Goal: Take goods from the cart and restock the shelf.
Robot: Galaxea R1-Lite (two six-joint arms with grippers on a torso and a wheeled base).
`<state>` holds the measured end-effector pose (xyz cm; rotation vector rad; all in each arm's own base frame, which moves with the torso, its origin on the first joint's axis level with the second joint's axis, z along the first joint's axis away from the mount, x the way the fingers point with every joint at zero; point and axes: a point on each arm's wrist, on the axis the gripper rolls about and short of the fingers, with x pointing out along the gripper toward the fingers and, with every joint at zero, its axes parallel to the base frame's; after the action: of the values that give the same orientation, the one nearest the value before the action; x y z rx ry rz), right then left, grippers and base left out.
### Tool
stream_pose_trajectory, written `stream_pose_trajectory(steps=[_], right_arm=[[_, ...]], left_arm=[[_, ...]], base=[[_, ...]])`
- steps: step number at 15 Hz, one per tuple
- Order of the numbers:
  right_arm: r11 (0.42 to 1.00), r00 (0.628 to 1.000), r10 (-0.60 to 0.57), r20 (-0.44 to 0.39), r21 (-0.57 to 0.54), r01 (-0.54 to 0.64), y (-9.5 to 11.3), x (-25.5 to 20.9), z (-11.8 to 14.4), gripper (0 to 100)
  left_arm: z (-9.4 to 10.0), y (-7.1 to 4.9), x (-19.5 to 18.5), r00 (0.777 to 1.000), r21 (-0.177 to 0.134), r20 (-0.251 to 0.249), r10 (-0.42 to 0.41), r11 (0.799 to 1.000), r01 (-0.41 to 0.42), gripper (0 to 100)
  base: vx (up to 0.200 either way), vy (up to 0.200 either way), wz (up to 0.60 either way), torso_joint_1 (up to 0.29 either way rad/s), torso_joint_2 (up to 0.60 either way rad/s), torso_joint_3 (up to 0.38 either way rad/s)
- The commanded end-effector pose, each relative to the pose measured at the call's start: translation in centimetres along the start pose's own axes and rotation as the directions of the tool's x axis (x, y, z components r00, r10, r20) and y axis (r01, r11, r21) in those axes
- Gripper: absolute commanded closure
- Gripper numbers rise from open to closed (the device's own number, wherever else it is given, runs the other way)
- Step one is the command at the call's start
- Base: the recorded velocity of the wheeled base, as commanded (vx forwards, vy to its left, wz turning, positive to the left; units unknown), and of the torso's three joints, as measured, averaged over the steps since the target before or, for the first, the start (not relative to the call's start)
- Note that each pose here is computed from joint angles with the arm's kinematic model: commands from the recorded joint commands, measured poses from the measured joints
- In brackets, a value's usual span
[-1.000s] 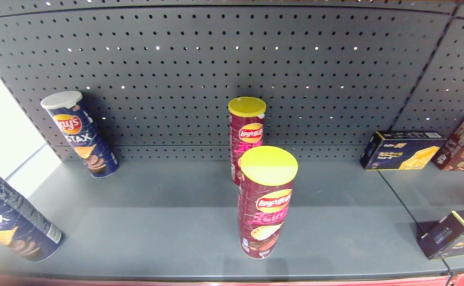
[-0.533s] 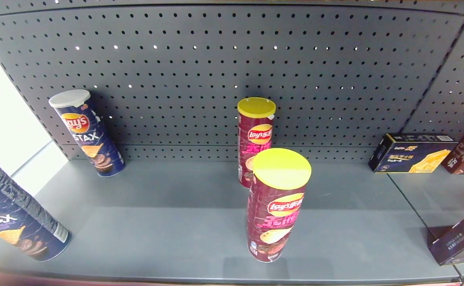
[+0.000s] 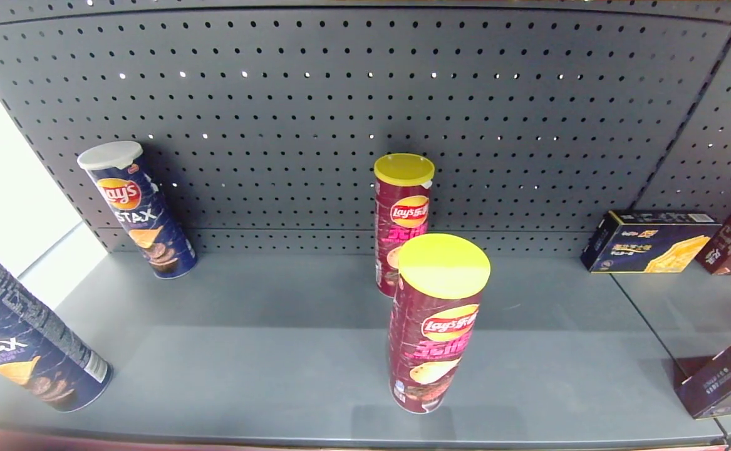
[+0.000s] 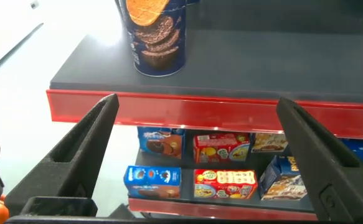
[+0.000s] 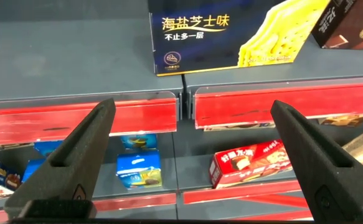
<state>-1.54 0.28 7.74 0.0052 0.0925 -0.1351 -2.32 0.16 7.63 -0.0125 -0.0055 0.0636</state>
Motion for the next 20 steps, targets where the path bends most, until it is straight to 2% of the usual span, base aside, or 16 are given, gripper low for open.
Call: stream_pose_trajectory(steps=[1,11,13,14,15,16,17,18,20], right_arm=[[1.000,1.000,0.000,-0.001,0.000,0.000,0.0,0.0,0.0,0],[1.000,1.000,0.000,0.001,0.000,0.000,0.0,0.0,0.0,0],[0.998,0.998,0.060,-0.007,-0.029,-0.060,-0.1,0.1,0.1,0],[0.989,0.996,0.081,0.031,-0.130,-0.077,-0.1,-0.1,2.7,0],[0.989,0.995,0.098,0.000,-0.115,-0.097,0.1,1.1,7.9,0],[0.985,0.991,0.130,-0.009,-0.111,-0.130,0.1,1.8,9.2,0],[0.979,0.984,0.174,0.036,-0.118,-0.169,0.2,1.6,10.5,0],[0.948,0.954,0.298,0.039,-0.132,-0.290,0.5,2.3,12.3,0],[0.910,0.918,0.397,0.021,-0.138,-0.390,1.3,4.4,16.0,0]], left_arm=[[0.0,0.0,0.0,1.000,-0.001,-0.002,-0.001,1.000,0.001,0],[0.0,0.0,0.0,1.000,0.000,-0.002,-0.001,1.000,0.001,0],[0.0,0.0,0.0,1.000,0.000,-0.002,-0.001,1.000,0.001,0],[0.0,0.0,0.0,1.000,0.000,-0.002,-0.001,1.000,0.001,0],[0.0,0.0,0.0,1.000,0.003,-0.002,-0.004,1.000,0.004,0],[0.0,0.0,0.0,1.000,0.003,-0.002,-0.004,1.000,0.004,0],[0.0,0.0,0.0,1.000,0.003,-0.002,-0.004,1.000,0.004,0],[0.0,0.0,0.0,1.000,0.000,-0.002,-0.002,1.000,0.002,0],[0.0,0.0,0.0,1.000,0.000,-0.002,-0.001,1.000,0.001,0]], base=[[0.000,0.000,0.00,0.000,0.00,0.000],[0.000,0.000,-0.06,0.000,0.00,0.000],[0.000,0.000,0.00,0.000,0.00,0.000],[0.000,0.000,0.00,0.000,0.00,0.000],[0.000,0.000,0.00,0.000,0.00,0.000],[0.000,0.000,0.00,0.000,0.00,0.000],[0.000,0.000,0.00,0.000,0.00,0.000],[0.000,0.000,0.00,0.000,0.00,0.000],[0.000,0.000,0.00,0.000,0.00,0.000]])
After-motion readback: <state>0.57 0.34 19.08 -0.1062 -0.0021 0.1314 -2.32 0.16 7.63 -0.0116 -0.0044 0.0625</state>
